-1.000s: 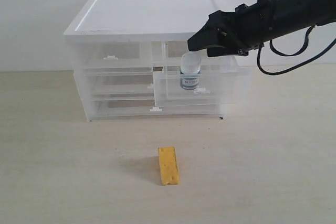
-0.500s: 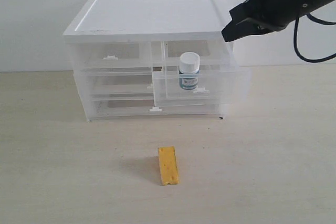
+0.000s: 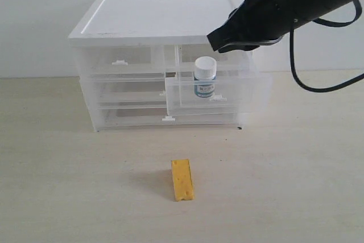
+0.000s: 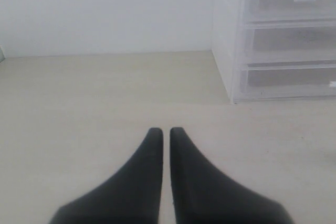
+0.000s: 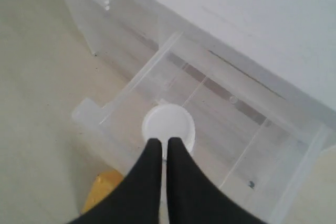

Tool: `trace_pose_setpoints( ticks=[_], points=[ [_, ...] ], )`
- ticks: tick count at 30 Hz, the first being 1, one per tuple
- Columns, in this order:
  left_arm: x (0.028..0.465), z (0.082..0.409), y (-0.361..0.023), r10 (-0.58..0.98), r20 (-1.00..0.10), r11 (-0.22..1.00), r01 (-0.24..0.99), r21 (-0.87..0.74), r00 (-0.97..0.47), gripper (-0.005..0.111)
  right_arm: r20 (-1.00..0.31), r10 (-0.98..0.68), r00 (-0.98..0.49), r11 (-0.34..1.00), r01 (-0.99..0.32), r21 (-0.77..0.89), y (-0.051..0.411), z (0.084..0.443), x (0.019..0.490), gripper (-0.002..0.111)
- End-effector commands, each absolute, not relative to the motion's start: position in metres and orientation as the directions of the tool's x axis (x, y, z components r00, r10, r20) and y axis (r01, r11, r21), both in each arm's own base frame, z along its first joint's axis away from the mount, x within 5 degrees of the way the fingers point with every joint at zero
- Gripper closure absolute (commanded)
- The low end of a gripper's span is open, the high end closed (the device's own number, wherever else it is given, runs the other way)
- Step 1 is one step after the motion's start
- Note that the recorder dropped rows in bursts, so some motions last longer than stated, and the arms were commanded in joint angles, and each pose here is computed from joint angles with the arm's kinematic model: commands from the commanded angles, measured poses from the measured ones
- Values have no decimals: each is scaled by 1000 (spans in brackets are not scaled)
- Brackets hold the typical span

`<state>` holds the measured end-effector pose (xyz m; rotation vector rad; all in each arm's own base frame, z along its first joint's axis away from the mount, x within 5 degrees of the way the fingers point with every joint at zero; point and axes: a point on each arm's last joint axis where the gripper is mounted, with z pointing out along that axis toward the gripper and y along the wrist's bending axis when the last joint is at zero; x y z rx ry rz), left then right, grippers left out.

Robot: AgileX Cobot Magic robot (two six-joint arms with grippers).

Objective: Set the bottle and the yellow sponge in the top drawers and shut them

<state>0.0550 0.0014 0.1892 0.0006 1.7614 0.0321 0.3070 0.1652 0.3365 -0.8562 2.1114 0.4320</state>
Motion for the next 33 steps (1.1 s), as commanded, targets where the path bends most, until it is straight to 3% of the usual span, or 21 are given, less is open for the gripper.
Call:
trace_pose_setpoints(
  ticks=[1,13,27,33],
  points=[
    [55,189,1,12,-983,1000,-20,16,-183,102,-768,-438,-467,702,-711,32,170,329,307,108],
    [55,189,1,12,-983,1000,-20,16,-183,102,-757,-443,-480,690,-722,54,178,306,322,108],
    [55,189,1,12,-983,1000,-20,16,-183,102,-802,-397,-446,707,-706,43,180,323,327,108],
    [55,189,1,12,-983,1000,-20,16,-183,102,-768,-449,-457,711,-703,2,182,299,341,108]
  ],
)
